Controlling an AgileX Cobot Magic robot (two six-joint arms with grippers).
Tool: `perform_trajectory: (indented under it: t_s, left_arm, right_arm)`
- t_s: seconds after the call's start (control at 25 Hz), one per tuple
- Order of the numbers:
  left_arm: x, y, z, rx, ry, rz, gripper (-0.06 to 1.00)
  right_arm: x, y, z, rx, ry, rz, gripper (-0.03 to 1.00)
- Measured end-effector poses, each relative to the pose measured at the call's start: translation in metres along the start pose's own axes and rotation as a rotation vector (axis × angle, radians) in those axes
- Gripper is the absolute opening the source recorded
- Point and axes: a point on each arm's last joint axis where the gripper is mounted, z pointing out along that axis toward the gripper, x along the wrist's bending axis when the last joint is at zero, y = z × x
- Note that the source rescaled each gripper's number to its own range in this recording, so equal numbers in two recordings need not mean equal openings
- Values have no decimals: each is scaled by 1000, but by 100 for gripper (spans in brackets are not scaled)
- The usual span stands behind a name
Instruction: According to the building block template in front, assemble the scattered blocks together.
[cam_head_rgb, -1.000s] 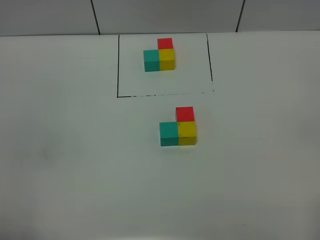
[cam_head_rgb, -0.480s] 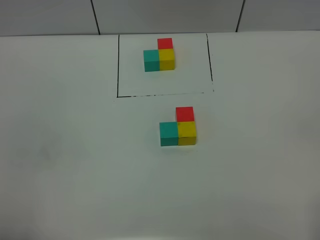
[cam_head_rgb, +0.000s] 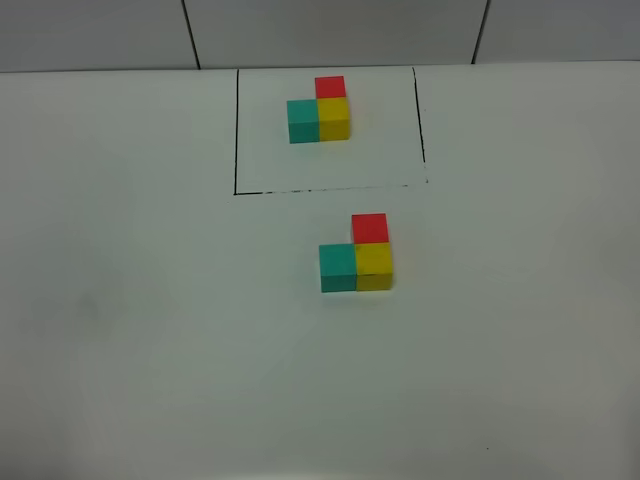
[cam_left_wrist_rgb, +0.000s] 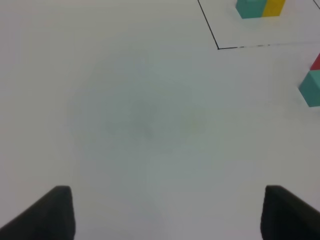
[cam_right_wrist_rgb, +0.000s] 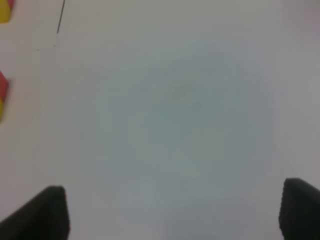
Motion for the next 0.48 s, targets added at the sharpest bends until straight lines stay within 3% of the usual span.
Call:
perform_trajectory:
  t_s: [0.48]
  left_arm:
    - [0,0,0,0,0,0,80]
  right_arm:
    - [0,0,0,0,0,-1,72]
